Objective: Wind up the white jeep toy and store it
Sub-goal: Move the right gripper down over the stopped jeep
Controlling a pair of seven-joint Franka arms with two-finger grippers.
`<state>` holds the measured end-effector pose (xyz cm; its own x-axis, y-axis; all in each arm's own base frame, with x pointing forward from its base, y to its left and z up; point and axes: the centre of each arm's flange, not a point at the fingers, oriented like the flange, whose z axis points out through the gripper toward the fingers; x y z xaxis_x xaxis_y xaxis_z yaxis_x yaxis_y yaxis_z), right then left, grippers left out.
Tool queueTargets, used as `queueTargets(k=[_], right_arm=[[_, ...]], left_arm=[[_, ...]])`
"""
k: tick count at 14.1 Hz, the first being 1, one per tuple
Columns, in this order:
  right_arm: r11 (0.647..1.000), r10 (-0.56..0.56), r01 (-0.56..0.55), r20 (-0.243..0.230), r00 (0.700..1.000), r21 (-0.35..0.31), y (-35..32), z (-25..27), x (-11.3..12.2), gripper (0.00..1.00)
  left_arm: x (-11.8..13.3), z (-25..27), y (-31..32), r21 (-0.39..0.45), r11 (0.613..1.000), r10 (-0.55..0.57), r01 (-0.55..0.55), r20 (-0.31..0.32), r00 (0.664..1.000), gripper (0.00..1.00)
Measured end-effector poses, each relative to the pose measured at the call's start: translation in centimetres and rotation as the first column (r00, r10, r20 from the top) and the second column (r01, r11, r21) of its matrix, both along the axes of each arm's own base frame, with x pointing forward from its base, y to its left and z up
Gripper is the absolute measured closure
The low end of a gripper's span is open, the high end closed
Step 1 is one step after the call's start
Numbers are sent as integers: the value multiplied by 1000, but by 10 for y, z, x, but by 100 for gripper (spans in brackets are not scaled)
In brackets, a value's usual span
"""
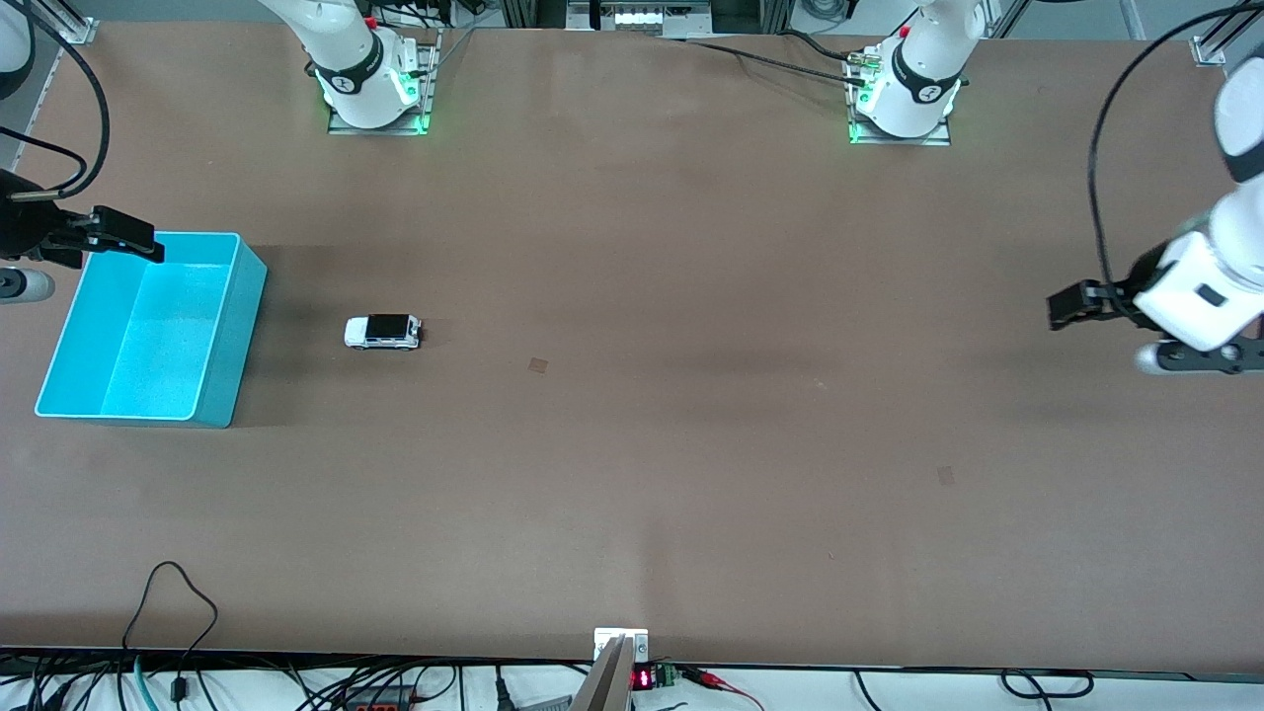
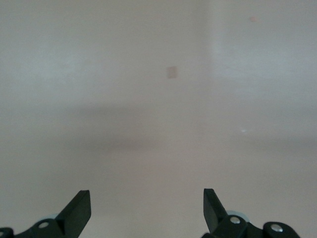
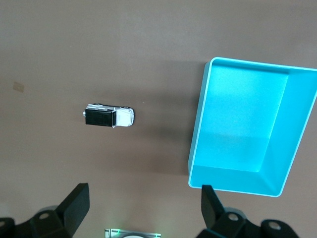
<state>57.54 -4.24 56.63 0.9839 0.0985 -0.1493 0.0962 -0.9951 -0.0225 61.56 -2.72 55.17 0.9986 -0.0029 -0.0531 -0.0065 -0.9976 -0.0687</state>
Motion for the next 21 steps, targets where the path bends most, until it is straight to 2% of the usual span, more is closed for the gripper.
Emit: queueTargets(k=[2,5,7,9,13,17,21], right_arm=[[997,73,-73,-20,997,14,4,-3,-2,0],[984,174,-173,-32,984,34,23,-10,-8,0],[955,293,-292,-12,956,41,39,-20,-15,0],[913,406,-406,9,914,36,53,-38,-27,0],[795,607,-607,19,794,-5,97,-76,-53,0],[643,765,-766,31,643,2,104,-111,-64,0],[497,866,-868,72,494,-19,97,-153,-69,0]], left_arm=[[-2,18,-17,16,1000,-19,19,36,999,0],[-8,40,-8,28,1000,7,-9,68,998,0],[-13,51,5,27,1000,-10,7,78,997,0],[-19,60,8,13,1000,-22,21,82,996,0],[-29,72,10,-42,999,-5,9,89,996,0],[-36,70,10,-47,999,-1,5,81,997,0],[-42,68,10,-44,999,-5,9,81,997,0]])
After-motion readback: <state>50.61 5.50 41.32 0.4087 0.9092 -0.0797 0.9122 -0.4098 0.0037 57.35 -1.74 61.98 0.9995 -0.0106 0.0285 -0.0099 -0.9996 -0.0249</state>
